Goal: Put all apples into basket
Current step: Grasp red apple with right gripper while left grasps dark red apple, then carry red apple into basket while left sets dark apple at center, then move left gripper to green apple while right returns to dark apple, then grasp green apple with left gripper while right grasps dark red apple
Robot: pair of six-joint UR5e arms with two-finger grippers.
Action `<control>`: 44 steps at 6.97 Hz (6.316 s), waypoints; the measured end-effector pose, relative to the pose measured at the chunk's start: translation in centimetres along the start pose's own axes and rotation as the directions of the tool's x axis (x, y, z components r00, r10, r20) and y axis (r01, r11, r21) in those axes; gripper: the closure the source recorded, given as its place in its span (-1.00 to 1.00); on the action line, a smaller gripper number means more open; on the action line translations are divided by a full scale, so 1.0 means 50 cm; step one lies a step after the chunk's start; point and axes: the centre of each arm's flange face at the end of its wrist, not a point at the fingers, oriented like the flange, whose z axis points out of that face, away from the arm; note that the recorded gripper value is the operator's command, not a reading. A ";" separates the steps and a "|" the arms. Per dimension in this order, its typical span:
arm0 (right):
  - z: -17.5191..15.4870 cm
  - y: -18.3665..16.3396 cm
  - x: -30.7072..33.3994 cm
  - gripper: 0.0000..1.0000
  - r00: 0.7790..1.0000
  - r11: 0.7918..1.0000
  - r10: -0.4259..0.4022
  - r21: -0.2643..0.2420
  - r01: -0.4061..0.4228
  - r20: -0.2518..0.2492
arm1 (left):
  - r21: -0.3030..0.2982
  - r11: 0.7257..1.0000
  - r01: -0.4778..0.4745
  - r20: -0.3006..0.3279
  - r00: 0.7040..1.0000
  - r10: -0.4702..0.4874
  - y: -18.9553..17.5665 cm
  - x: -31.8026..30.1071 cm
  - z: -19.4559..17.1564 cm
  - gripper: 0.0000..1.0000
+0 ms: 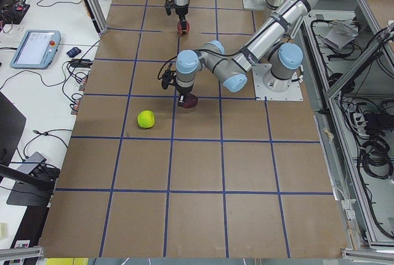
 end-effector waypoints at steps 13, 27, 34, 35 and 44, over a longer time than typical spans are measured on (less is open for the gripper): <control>-0.397 0.193 1.015 0.38 0.974 0.983 0.162 -0.060 -0.173 -0.159 | 0.023 0.886 0.463 -0.073 0.885 -0.460 -0.116 0.847 0.171 0.96; -0.384 0.129 0.704 -1.00 0.999 0.999 -0.035 0.003 0.035 -0.013 | 0.039 0.995 -0.090 0.096 0.992 0.086 -0.173 -0.169 -0.108 -1.00; -0.093 0.070 -0.009 -1.00 0.968 0.963 0.249 0.098 -0.251 0.035 | 0.049 0.999 -0.014 0.054 0.998 0.012 -0.323 -0.218 0.048 -1.00; -0.072 0.068 -0.019 -1.00 0.968 0.963 0.248 0.098 -0.250 0.037 | 0.046 0.999 -0.022 0.057 0.998 0.020 -0.330 -0.218 0.066 -1.00; 0.023 0.046 -0.066 -1.00 0.970 0.968 0.201 0.121 -0.218 0.133 | 0.023 0.999 0.026 0.096 0.995 -0.028 -0.296 -0.291 0.096 -0.26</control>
